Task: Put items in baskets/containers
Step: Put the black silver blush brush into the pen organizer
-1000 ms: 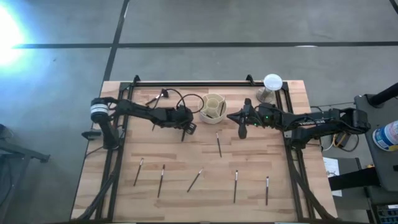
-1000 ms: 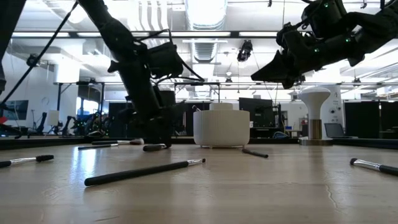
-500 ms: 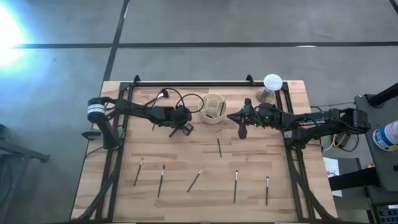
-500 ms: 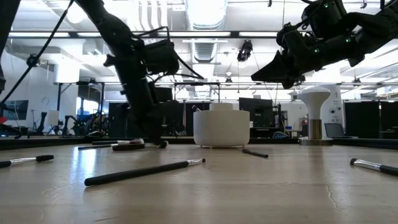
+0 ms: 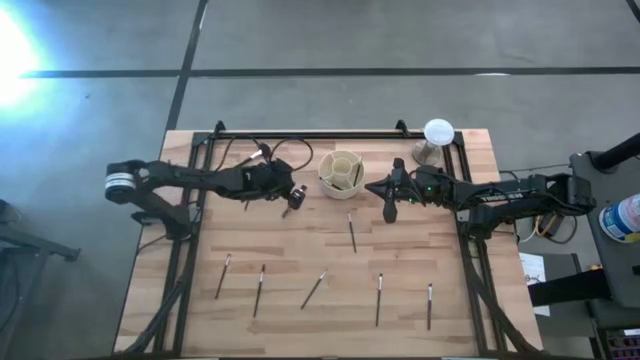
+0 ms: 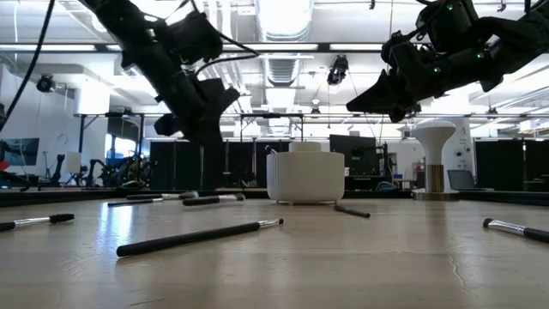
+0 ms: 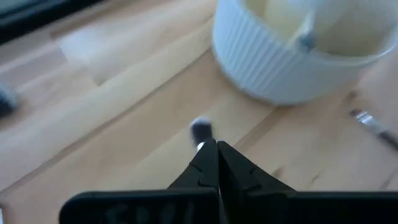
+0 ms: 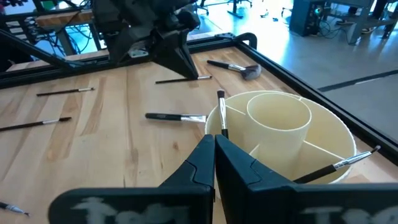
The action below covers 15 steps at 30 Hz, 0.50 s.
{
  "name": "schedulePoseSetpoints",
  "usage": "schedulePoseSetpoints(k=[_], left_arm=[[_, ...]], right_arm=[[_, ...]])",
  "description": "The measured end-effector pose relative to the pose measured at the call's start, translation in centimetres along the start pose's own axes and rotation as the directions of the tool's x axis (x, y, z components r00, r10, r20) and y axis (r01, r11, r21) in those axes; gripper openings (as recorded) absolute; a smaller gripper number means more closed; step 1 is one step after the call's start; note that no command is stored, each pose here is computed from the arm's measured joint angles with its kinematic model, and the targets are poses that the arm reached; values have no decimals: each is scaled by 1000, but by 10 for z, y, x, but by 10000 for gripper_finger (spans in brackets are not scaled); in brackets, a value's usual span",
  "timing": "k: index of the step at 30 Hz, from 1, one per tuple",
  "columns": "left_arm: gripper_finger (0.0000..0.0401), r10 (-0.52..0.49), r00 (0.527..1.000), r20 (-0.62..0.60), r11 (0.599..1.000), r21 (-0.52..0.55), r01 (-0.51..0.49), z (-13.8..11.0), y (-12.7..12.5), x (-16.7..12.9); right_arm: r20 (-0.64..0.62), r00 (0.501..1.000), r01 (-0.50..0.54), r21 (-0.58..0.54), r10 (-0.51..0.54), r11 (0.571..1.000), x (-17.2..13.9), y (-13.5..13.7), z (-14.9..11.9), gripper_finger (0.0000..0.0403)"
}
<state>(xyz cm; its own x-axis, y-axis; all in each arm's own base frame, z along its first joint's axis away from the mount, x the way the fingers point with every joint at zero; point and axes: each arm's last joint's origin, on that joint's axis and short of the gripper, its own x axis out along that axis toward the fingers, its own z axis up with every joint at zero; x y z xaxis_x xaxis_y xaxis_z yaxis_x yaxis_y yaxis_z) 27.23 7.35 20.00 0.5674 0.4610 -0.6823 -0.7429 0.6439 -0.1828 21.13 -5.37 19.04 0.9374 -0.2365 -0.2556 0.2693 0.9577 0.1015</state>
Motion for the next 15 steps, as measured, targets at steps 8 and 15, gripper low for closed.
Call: schedulePoseSetpoints(k=[8, 15], left_arm=[[21, -25, 998, -53, 1000, -4, 24, -11, 2, 16], [84, -68, 995, -79, 998, -4, 68, -7, -11, 45]], right_arm=[[4, 1000, 0, 0, 0, 1000, 0, 0, 0, 8], [6, 1000, -1, 4, 1, 1000, 0, 0, 1, 8]])
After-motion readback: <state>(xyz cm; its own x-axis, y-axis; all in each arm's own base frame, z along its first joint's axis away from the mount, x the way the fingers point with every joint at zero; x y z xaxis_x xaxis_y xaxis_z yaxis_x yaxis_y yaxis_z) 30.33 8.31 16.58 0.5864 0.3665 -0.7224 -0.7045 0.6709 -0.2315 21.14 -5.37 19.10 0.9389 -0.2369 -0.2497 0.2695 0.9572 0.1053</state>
